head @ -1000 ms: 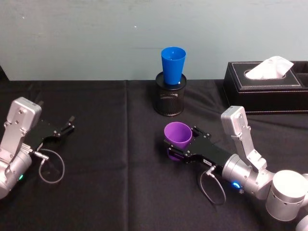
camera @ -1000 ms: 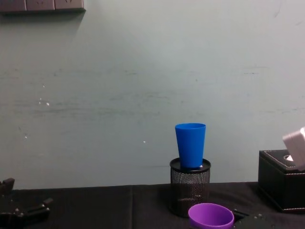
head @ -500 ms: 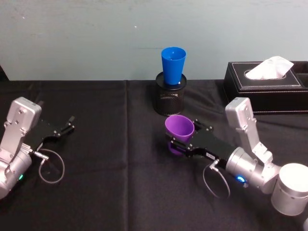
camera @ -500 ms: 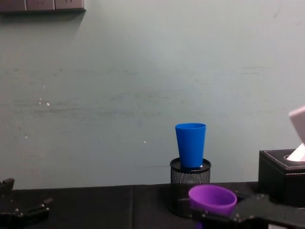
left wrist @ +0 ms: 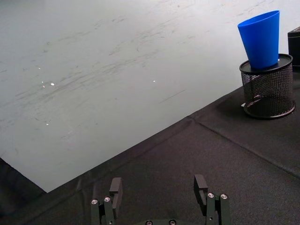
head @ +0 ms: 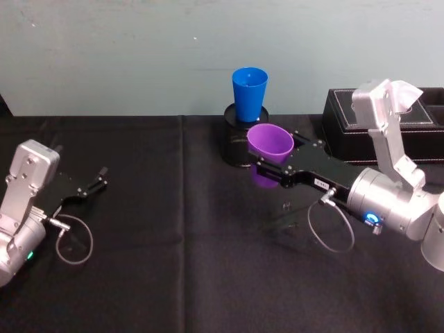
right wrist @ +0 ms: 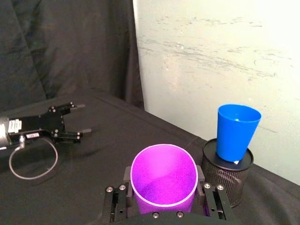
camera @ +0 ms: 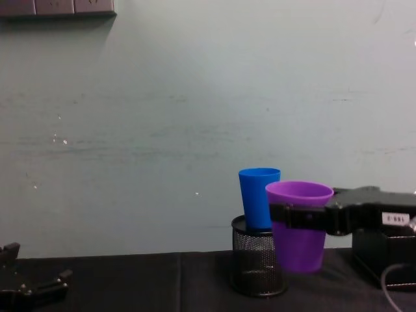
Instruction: Pick up one cup with a gripper and tap it against the other cup.
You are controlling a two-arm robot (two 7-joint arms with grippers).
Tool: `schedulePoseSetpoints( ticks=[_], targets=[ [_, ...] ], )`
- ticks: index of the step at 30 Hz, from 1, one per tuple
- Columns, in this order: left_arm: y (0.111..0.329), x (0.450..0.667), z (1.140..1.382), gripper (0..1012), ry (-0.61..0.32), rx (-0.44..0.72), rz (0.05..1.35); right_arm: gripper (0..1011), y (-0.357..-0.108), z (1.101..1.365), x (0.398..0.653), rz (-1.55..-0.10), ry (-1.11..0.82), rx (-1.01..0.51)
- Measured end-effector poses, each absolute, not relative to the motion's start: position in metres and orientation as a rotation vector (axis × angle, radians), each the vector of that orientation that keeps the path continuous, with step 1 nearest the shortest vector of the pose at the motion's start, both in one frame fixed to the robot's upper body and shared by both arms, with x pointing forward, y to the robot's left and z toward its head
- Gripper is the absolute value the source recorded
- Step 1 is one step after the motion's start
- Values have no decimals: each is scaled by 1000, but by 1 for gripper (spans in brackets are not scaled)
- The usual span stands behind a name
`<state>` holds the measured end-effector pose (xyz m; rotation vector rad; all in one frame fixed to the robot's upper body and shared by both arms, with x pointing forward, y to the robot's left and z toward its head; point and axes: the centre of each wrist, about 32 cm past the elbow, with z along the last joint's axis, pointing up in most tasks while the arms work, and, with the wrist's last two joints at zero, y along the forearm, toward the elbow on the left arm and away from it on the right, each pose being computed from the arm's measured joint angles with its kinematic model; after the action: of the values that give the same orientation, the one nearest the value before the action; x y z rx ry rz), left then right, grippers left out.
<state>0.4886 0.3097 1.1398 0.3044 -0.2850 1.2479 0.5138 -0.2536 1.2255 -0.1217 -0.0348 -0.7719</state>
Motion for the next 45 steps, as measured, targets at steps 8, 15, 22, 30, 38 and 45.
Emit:
schedulePoseSetpoints(
  ticks=[8,15,22,30,38,45],
  targets=[
    [310,489,1140,1000,-285,304,1248,735,-251,1240,516,-769,-7,-126],
    [310,489,1140,1000,-285,304,1248,735,-250,1244,517,-764,-6,-131],
    [310,489,1140,1000,-285,304,1248,735,-250,1245,516,-765,-6,-131],
    [310,489,1140,1000,-285,304,1248,735,-250,1245,516,-765,-5,-130],
    [310,489,1140,1000,-285,304,1248,735,-250,1245,516,-766,-5,-130],
    [310,489,1140,1000,-285,304,1248,736,-250,1245,516,-766,-6,-130]
  ],
)
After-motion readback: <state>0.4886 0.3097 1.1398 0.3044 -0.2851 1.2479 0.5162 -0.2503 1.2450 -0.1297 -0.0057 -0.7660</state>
